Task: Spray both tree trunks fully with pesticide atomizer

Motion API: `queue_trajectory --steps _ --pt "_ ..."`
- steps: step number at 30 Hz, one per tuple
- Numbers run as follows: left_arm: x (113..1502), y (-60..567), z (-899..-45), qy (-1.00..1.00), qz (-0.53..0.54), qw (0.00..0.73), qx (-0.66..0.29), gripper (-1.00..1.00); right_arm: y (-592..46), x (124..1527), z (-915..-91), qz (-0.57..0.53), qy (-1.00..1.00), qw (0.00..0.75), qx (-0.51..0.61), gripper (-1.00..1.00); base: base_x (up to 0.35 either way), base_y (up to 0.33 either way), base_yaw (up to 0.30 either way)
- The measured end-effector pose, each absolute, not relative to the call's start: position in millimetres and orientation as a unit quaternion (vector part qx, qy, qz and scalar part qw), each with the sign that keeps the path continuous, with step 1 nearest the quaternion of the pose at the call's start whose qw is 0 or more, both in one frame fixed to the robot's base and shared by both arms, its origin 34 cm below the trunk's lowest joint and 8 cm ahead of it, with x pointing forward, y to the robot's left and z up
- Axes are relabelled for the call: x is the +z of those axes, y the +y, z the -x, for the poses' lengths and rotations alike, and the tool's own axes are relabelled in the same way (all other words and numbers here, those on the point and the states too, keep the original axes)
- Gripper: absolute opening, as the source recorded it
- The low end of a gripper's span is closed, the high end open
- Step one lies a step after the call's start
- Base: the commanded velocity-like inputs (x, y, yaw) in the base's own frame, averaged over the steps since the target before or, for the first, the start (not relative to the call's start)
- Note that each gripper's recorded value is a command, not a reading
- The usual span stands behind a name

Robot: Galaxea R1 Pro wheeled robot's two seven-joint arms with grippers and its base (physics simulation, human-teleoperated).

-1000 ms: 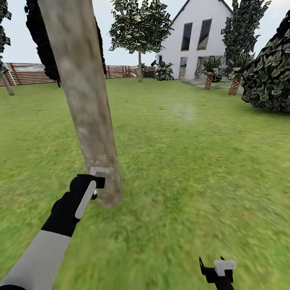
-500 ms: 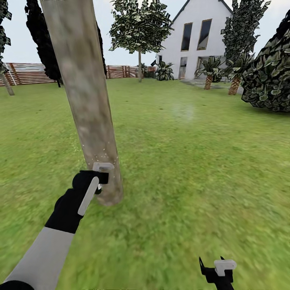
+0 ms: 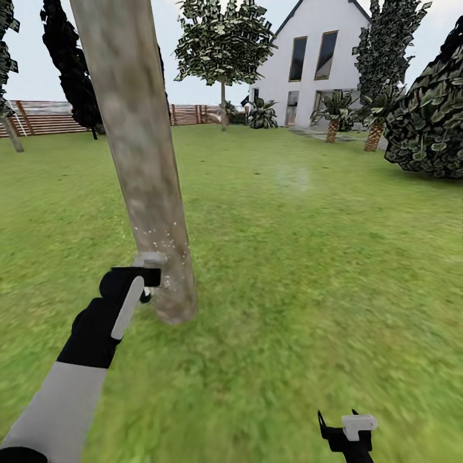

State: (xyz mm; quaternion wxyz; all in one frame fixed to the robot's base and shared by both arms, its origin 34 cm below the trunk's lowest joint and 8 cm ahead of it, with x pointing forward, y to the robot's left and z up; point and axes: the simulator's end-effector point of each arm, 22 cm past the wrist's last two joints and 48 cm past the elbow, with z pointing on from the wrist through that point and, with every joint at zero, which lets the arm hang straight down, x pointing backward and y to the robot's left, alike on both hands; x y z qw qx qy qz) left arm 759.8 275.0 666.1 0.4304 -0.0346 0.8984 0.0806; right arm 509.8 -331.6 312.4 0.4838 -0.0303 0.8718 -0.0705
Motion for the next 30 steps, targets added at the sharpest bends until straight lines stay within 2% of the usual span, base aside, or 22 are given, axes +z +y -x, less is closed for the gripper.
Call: queue_trajectory --steps 3,6,17,24,30 --pt "668.7 332.2 -755.2 0.895 0.076 0.428 0.101 -1.0 -331.5 312.3 -509.7 0.03 0.872 0.484 -0.07 1.0 0.0 0.0 0.0" --pt "661.9 341.0 -750.7 0.896 0.083 0.423 0.103 -1.0 -330.9 312.3 -509.8 0.03 0.872 0.484 -0.07 1.0 0.0 0.0 0.0" --pt "477.9 345.9 -677.7 0.939 0.102 0.309 0.112 -1.0 -328.1 307.9 -504.7 0.029 0.876 0.478 -0.067 1.0 0.0 0.0 0.0" --pt "405.9 324.4 -656.2 0.935 0.115 0.316 0.117 -1.0 -328.1 308.0 -504.8 0.03 0.875 0.478 -0.066 1.0 0.001 -0.001 0.0" --pt "374.9 333.4 -634.9 0.936 0.122 0.304 0.127 -1.0 -329.0 308.2 -504.8 0.03 0.875 0.478 -0.066 1.0 0.121 -0.201 0.0"
